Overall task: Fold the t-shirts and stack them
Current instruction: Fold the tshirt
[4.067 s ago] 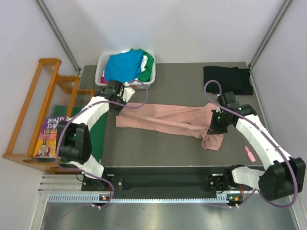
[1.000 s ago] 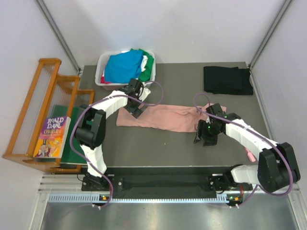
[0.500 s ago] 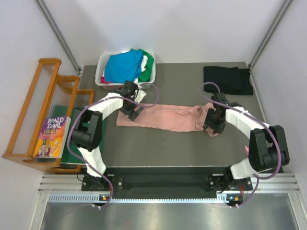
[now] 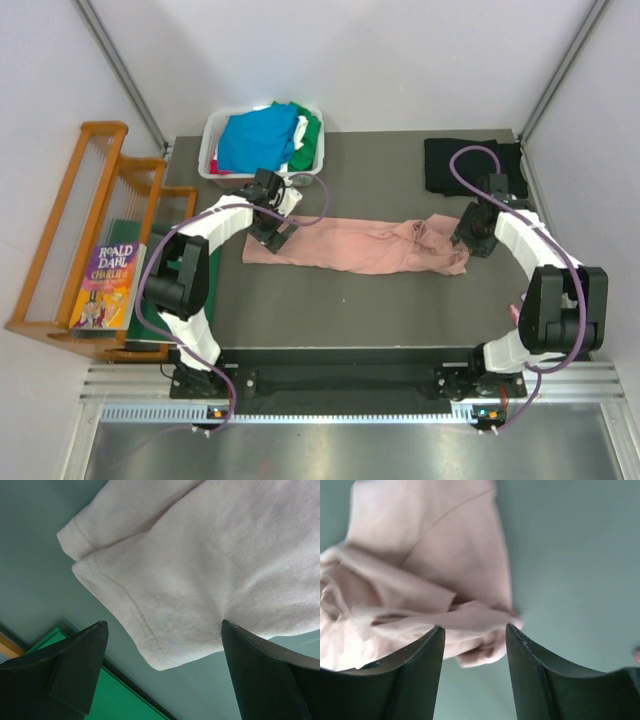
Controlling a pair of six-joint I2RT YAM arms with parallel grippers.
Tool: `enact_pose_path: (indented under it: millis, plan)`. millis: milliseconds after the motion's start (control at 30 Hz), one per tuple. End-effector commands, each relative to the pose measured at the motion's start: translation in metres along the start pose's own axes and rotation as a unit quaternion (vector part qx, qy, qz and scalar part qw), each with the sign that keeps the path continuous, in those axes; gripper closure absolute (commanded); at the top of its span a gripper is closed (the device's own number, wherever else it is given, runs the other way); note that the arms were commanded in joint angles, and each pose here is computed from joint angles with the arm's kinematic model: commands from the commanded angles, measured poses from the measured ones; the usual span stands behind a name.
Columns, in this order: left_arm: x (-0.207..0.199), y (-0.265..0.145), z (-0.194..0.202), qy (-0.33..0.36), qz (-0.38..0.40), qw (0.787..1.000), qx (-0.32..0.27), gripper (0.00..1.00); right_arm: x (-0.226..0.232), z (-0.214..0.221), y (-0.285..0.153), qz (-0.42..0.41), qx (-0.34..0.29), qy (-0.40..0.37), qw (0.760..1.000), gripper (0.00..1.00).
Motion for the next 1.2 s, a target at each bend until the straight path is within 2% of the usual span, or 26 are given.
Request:
enact_pose_path:
  millis: [0,167,267,367,500,533,600,733,867,1167]
  plan:
    - [0.006,-0.017,-0.005,0.002,-0.013,0.999,-0.035,0.01,-0.024,-0.016,0.012,0.047,-0.013,0.043,0.998,0.49]
    - [0.005,-0.019,-0.003,0.006,-0.013,0.999,-0.036,0.01,-0.033,-0.037,0.01,0.049,-0.036,0.088,0.994,0.5]
    - [0.005,-0.02,-0.002,0.005,-0.012,0.999,-0.036,0.01,-0.009,-0.04,-0.011,-0.004,-0.042,0.068,0.997,0.5]
    - [0.004,-0.02,-0.002,0.003,-0.006,0.999,-0.037,0.01,0.033,-0.031,-0.05,-0.059,-0.063,0.006,0.996,0.48]
    - [0.005,-0.022,-0.007,-0.003,-0.001,0.999,-0.042,0.01,0.074,-0.009,-0.086,-0.151,-0.043,-0.034,0.987,0.48]
    - [0.005,-0.022,-0.008,-0.005,0.001,0.999,-0.043,0.01,0.085,-0.004,-0.09,-0.191,-0.024,-0.042,0.98,0.47]
    - [0.006,-0.023,-0.01,-0.006,0.001,0.999,-0.044,0.01,0.1,0.011,-0.09,-0.218,0.01,-0.06,0.974,0.47]
    - [0.007,-0.025,-0.011,-0.007,-0.001,0.999,-0.045,0.01,0.113,0.023,-0.054,-0.199,0.058,-0.067,0.976,0.47]
    - [0.006,-0.026,-0.008,-0.006,-0.003,0.999,-0.044,0.01,0.118,0.022,-0.021,-0.173,0.064,-0.062,0.981,0.48]
    - [0.007,-0.031,-0.009,-0.005,-0.006,0.999,-0.049,0.01,0.132,-0.015,0.033,-0.121,0.072,-0.047,0.989,0.48]
Point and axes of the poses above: each gripper's point midway between its finger pads, its own y axis out along the fingers, its own x axis along the line the jaws close on, z = x × y, the point moved 10 cm from there along -y, back along the fingers, and after that the axes turned 8 degrees about y, right-handed, at the moved point
